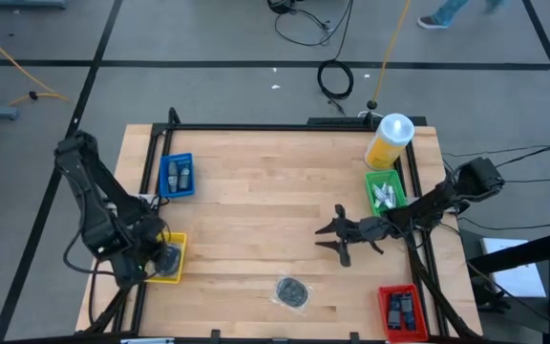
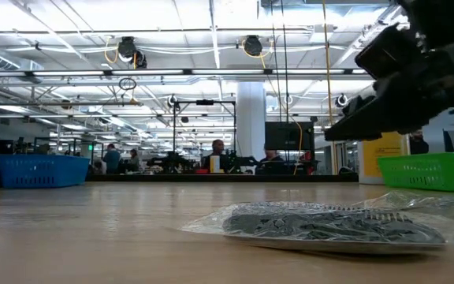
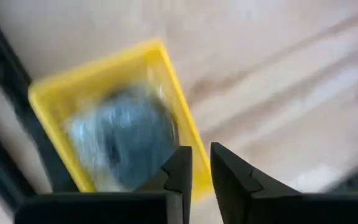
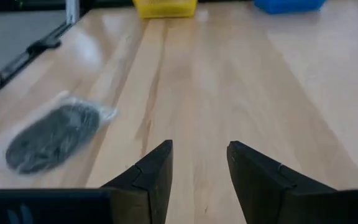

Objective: Pick & Place Travel size toiletries
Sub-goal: Put the black hairbrush into the yellow bin

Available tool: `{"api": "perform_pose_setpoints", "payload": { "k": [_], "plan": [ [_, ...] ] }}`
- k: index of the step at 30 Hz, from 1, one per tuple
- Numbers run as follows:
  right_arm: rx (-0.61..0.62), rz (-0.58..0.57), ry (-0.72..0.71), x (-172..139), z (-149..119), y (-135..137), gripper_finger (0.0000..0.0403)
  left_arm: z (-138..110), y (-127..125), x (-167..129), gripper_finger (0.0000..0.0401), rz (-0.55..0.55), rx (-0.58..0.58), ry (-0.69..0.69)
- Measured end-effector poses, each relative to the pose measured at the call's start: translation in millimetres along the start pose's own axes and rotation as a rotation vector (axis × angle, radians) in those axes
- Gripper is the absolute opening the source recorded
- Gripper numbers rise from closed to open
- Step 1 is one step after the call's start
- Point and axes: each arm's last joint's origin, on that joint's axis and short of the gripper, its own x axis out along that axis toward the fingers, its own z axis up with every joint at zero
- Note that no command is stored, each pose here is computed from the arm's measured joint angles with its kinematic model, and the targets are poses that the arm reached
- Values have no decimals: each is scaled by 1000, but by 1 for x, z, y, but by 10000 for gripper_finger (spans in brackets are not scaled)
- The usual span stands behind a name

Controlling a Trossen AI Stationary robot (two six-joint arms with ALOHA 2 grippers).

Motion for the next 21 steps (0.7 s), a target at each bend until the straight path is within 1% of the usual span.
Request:
{"api": "perform_pose_setpoints", "payload": {
  "k": [2, 5, 7, 9, 11, 15, 19, 21],
  "plan": [
    [-52, -15, -29, 0, 3, -1, 144, 2, 1, 8, 62, 16, 1, -49],
    [-46, -41, -51, 1, 6, -5, 144, 2, 0, 24, 51, 61, -19, -70],
    [-60, -38, -43, 1, 5, -4, 144, 0, 2, 37, 33, 121, -36, -29],
    [-108, -46, -47, 1, 6, -6, 144, -2, 5, 49, 12, 185, -48, 28],
    [-120, -59, -63, 2, 8, -9, 144, -4, 7, 60, 5, 229, -69, 94],
    [-94, -60, -65, 2, 8, -10, 144, -9, 9, 74, 13, 237, -81, 169],
    [-99, -60, -77, 2, 9, -10, 144, -9, 14, 89, 3, 223, -80, 170],
    [-87, -56, -83, 2, 10, -10, 144, -9, 16, 93, 4, 225, -81, 167]
  ]
}}
